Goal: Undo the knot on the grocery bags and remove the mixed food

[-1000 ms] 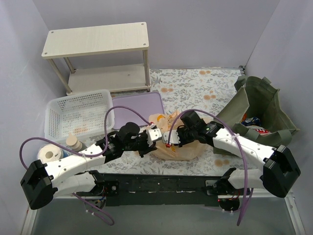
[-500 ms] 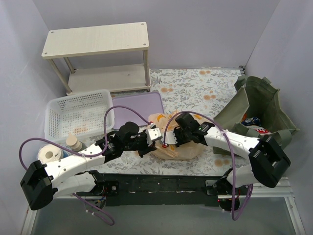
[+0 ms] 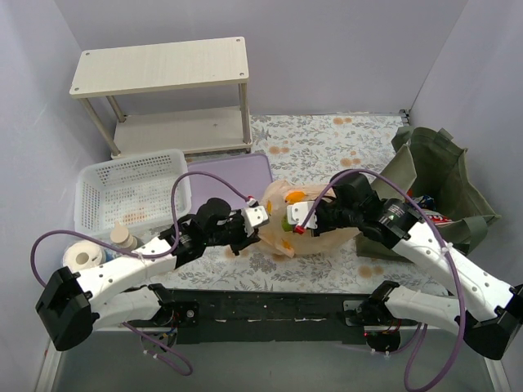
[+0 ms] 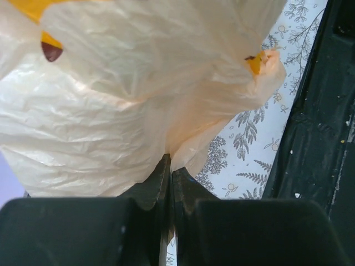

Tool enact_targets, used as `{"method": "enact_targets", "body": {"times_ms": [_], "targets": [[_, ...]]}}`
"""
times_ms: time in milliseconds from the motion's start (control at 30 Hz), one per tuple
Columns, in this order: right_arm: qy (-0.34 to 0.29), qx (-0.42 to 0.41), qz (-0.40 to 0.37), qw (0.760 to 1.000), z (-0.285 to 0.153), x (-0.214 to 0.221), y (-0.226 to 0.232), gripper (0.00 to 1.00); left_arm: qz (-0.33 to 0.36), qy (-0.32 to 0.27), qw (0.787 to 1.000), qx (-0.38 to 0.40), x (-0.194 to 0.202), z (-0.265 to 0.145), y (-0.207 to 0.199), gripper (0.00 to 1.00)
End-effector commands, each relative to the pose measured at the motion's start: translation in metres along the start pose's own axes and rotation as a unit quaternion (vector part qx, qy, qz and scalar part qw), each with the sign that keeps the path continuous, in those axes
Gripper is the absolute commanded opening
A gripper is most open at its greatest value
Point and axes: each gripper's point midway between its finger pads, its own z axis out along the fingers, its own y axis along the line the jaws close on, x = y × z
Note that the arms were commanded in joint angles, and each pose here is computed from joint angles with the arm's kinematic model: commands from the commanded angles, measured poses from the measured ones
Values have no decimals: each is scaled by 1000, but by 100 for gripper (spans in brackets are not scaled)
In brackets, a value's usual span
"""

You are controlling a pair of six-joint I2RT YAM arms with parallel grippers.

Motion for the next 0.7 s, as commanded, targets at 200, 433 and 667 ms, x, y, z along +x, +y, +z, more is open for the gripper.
{"method": "enact_targets", "body": {"times_ms": [200, 433, 667], "targets": [[-127, -14, 195, 972, -32, -70, -17, 1, -8, -24, 999, 20, -44, 10, 23, 2], [-202, 91, 244, 944, -83, -104, -115, 1, -62, 39, 987, 143, 5, 8, -28, 0], [-242, 96, 322, 910, -82, -94, -128, 1, -34, 22, 993, 109, -25, 2, -13, 0]]}}
